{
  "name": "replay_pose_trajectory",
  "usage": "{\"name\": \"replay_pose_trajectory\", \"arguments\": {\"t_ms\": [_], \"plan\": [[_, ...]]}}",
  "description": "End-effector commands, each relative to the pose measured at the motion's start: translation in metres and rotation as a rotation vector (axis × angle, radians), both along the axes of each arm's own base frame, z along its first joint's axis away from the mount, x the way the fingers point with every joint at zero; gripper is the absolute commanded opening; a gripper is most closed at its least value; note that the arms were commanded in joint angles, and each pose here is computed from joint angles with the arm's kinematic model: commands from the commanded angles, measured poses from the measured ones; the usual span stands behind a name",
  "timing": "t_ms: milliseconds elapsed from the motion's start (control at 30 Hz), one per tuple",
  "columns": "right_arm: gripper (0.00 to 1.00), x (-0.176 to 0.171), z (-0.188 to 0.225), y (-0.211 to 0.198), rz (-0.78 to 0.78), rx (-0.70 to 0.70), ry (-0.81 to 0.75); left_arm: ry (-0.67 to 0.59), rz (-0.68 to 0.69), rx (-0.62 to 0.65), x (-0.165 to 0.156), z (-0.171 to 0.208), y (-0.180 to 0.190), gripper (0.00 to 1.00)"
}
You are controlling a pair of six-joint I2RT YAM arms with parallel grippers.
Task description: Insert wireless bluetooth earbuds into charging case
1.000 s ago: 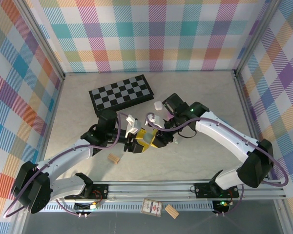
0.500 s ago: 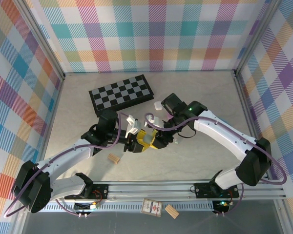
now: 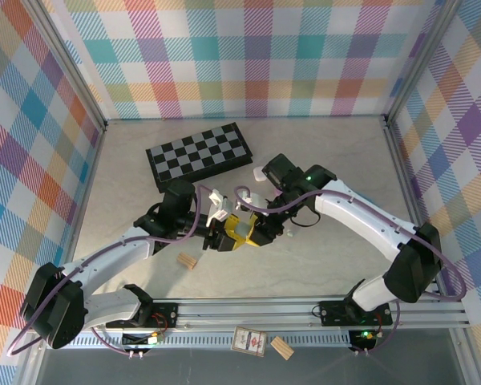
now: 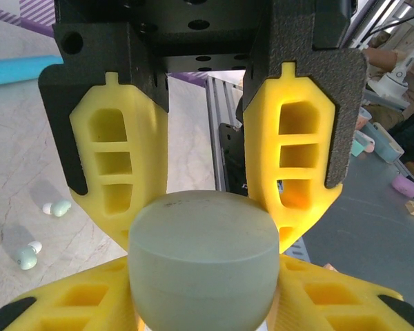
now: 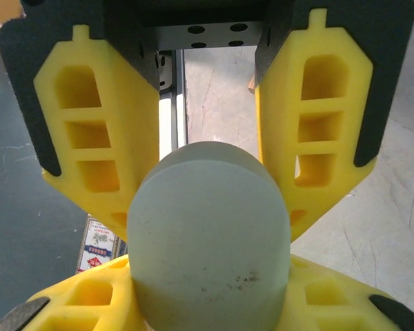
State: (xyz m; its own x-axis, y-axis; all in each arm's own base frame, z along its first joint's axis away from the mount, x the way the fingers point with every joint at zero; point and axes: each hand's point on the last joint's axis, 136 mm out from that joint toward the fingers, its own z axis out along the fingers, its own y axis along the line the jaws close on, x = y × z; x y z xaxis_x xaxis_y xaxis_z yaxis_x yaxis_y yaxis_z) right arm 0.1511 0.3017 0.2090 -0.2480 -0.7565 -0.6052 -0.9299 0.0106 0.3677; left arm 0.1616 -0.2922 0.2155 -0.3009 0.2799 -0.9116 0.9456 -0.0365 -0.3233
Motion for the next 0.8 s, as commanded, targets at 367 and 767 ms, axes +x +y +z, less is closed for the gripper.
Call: {"name": "replay_pose_trajectory", "arguments": {"t_ms": [367,767], "plan": [[0.60,0.012,0.011,0.001,-0.030,0.037,-0.109,-0.120,-0.067,-0.084,-0.010,0.024,-0.002,0.39],[0.69,0.024,0.026,-0.016,-0.153,0.074,-0.124,-0.157,-0.047,-0.095,-0.008,0.021,-0.001,0.39]]}}
